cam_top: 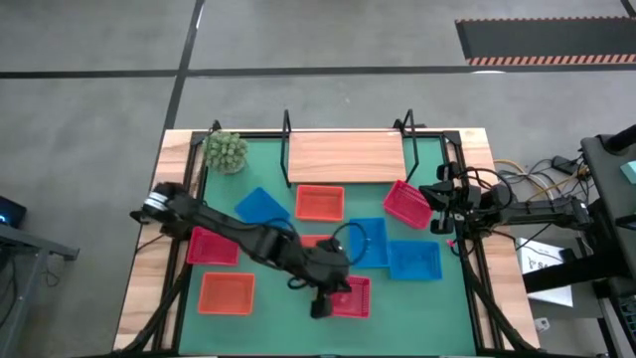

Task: Stack baskets on shelf by color
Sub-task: Put the bottom middle red bin on the shelf

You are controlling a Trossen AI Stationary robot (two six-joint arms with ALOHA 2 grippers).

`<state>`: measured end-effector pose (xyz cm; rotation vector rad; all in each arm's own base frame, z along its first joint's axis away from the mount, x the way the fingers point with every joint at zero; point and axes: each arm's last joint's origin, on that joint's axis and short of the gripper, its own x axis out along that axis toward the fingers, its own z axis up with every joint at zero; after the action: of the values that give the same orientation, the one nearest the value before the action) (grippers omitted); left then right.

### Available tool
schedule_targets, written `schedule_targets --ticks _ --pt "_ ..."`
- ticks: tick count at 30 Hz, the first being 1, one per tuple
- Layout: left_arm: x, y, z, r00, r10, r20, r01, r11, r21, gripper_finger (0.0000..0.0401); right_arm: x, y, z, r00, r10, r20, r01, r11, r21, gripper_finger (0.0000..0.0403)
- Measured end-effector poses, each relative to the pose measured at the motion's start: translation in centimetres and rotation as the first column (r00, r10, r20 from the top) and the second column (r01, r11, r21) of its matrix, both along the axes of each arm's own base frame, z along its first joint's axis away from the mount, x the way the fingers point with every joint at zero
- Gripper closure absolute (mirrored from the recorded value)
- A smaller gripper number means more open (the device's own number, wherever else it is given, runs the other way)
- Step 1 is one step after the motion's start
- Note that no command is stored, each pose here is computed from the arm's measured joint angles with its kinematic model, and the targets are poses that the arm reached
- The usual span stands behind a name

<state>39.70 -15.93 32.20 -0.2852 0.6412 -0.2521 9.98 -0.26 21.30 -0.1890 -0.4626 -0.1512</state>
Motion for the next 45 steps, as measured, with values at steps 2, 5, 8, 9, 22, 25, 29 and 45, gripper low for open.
schedule_targets --ticks 2,5,8,9,22,25,29,45 --pt "0.8 -0.5 -0.4 1.000 -0.009 -0.019 0.009 1.000 0.011 0.0401 0.0 0.0 0.0 1.000 0.004 0.000 -0.004 1.000 0.008 0.0394" --pt "1.6 -1.1 -1.5 0.996 -0.028 -0.083 0.032 0.998 0.058 0.0401 0.1 0.0 -0.1 1.000 0.017 -0.008 -0.016 0.999 0.034 0.0394" --pt "2.3 -1.5 -3.3 0.989 -0.054 -0.137 0.065 0.995 0.080 0.0401 0.2 0.0 -0.4 0.999 0.024 -0.039 -0.022 0.999 0.048 0.0394" --pt "2.6 -1.6 -4.0 0.986 -0.068 -0.151 0.080 0.994 0.075 0.0401 0.2 0.0 -0.5 0.998 0.029 -0.048 -0.026 0.998 0.059 0.0394" --pt "2.2 -3.4 -9.0 0.932 -0.225 -0.285 0.279 0.946 0.163 0.0288 0.6 0.0 -1.5 0.987 0.073 -0.142 -0.052 0.988 0.147 0.0394" --pt "1.0 -3.9 -9.8 0.890 -0.257 -0.377 0.349 0.916 0.199 0.0246 0.7 0.0 -1.5 0.986 0.078 -0.144 -0.056 0.987 0.148 0.0394" --pt "0.4 -4.5 -10.0 0.876 -0.279 -0.394 0.389 0.891 0.232 0.0223 0.6 0.0 -1.5 0.987 0.077 -0.143 -0.056 0.988 0.144 0.0394" --pt "0.6 -4.6 -11.7 0.905 -0.260 -0.336 0.345 0.911 0.224 0.0225 0.6 0.0 -1.4 0.987 0.070 -0.144 -0.051 0.990 0.130 0.0394"
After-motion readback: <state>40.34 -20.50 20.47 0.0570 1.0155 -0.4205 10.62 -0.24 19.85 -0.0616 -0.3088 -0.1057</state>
